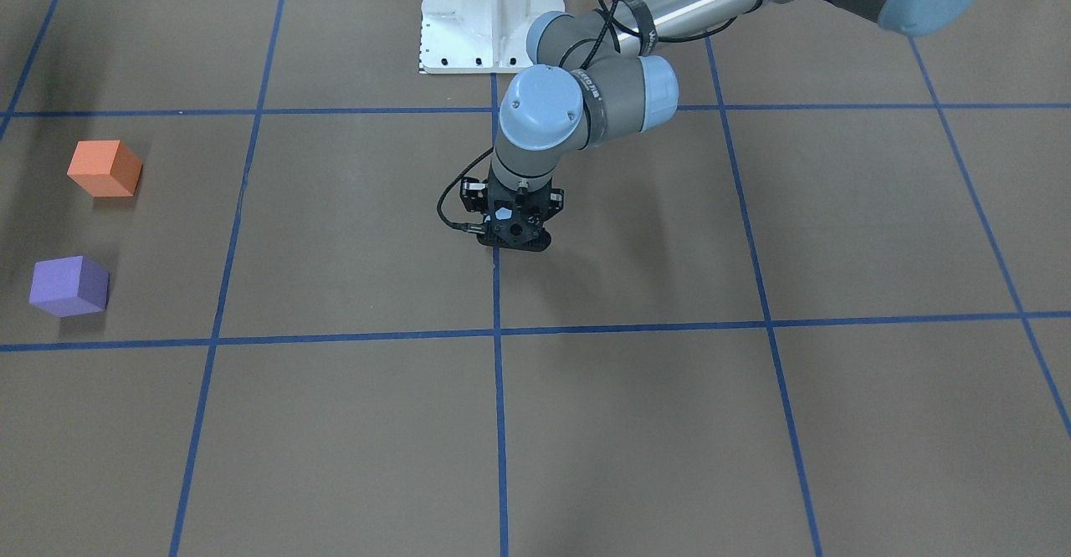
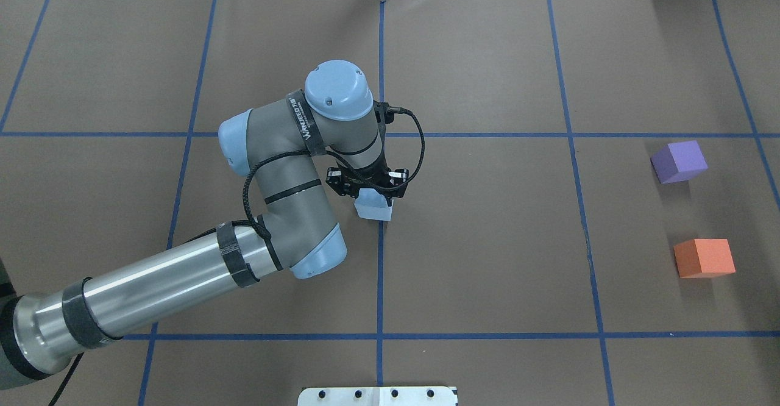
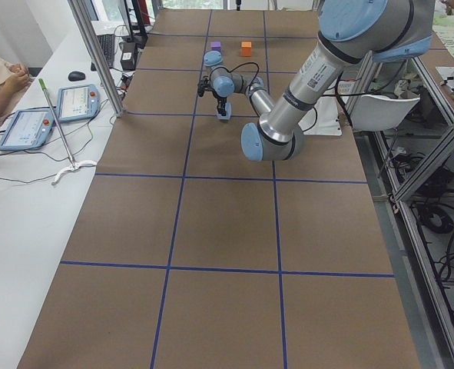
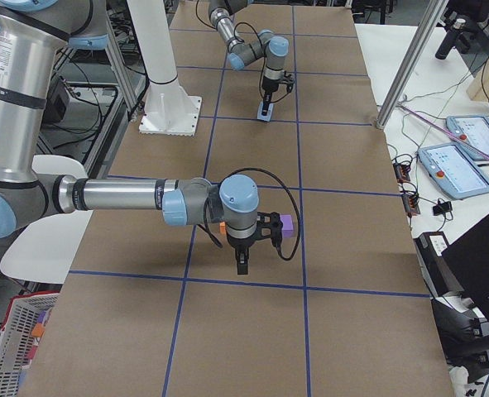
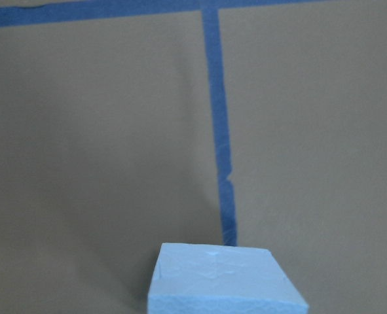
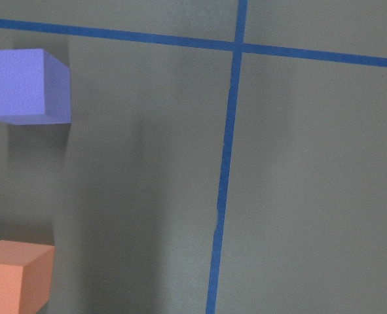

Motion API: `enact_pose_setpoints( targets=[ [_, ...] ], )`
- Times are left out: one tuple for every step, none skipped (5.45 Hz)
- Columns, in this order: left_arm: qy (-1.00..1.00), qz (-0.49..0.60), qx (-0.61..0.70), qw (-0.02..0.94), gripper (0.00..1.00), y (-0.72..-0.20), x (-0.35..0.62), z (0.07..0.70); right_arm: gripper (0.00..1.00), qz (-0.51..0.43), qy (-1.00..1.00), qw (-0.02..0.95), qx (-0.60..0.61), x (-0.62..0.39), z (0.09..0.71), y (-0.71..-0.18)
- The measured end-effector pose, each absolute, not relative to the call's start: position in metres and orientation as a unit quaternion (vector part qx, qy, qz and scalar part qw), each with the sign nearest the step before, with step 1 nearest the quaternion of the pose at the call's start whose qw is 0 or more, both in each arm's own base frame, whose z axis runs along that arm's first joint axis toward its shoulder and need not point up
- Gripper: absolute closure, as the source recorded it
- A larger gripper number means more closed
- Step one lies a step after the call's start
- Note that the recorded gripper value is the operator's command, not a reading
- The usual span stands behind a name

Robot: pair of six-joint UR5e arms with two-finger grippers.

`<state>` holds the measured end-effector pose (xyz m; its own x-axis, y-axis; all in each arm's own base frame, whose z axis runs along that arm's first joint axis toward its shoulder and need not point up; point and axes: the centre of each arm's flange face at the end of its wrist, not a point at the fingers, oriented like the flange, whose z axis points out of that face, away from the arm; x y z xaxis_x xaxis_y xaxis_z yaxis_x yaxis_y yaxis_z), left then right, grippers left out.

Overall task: Place blue block between orange and purple blocks
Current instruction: 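Carry the light-blue cube with the left gripper to the table center, then open the left gripper, release the cube, and withdraw the left arm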

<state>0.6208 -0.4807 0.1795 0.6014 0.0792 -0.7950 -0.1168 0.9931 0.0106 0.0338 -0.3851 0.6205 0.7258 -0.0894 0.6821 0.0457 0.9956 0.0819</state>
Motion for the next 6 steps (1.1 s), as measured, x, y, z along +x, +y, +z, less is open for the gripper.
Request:
enact_pose_setpoints(
  targets=[
    [0.432,0.039,-0.007,0.901,0.00,-0.486,0.624,0.181,0.00,-0.036,-0.368,0.928,0.029,0.034,0.621,-0.385],
    [0.429,0.034,0.001,0.903,0.00,-0.487,0.623,0.180,0.00,-0.036,-0.368,0.928,0.029,0.034,0.621,-0.384],
    [0.433,0.031,0.008,0.901,0.00,-0.489,0.612,0.169,0.00,-0.038,-0.369,0.928,0.034,0.034,0.616,-0.385],
    [0.435,0.028,0.016,0.900,0.00,-0.490,0.582,0.142,0.00,-0.042,-0.369,0.927,0.045,0.034,0.605,-0.390],
    [0.440,0.024,0.039,0.897,0.00,-0.492,0.525,0.117,0.00,-0.050,-0.369,0.926,0.068,0.033,0.591,-0.404],
    [0.446,0.015,0.073,0.892,0.00,-0.498,0.455,0.121,0.00,-0.064,-0.372,0.920,0.107,0.031,0.572,-0.423]
  ],
)
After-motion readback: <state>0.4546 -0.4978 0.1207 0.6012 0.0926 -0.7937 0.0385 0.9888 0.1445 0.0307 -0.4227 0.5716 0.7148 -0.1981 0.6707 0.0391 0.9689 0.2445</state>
